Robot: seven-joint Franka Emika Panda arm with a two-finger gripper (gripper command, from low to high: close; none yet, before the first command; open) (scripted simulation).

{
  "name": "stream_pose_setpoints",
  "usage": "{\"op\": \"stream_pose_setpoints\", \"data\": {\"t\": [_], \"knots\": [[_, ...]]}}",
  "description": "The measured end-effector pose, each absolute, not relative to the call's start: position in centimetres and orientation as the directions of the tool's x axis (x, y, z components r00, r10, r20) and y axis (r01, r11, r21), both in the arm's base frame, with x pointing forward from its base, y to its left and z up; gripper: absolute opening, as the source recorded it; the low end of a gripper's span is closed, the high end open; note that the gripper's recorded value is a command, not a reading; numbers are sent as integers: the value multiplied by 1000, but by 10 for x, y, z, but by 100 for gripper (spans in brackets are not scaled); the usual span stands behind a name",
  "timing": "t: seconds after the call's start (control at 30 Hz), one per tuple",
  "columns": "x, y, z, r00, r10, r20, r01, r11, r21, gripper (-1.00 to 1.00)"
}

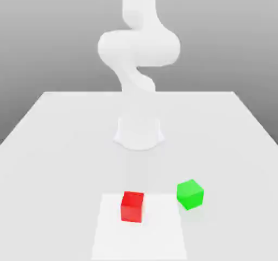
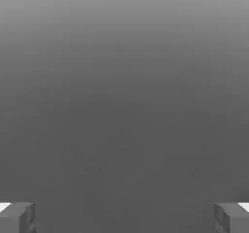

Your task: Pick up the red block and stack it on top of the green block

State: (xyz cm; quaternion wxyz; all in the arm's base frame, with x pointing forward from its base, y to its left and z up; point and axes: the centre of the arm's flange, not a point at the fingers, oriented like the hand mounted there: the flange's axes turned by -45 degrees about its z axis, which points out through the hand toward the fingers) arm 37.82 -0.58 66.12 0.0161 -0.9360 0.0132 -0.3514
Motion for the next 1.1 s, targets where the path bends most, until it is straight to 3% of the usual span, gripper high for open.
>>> {"op": "stream_pose_setpoints", "data": {"t": [0.13,0.3,0.43,0.6,0.83,0.87,1.1], "knots": [[421,-11,562,844,-68,532,-31,-996,-79,0],[441,-11,437,927,-97,362,-67,-993,-93,0],[430,-10,337,970,-116,213,-103,-992,-75,0],[387,-15,229,989,-146,34,-145,-989,-14,0],[377,-15,155,989,-146,2,-146,-989,1,0],[376,-15,147,989,-147,1,-147,-989,1,-100],[376,-15,147,989,-147,1,-147,-989,1,-100]]}}
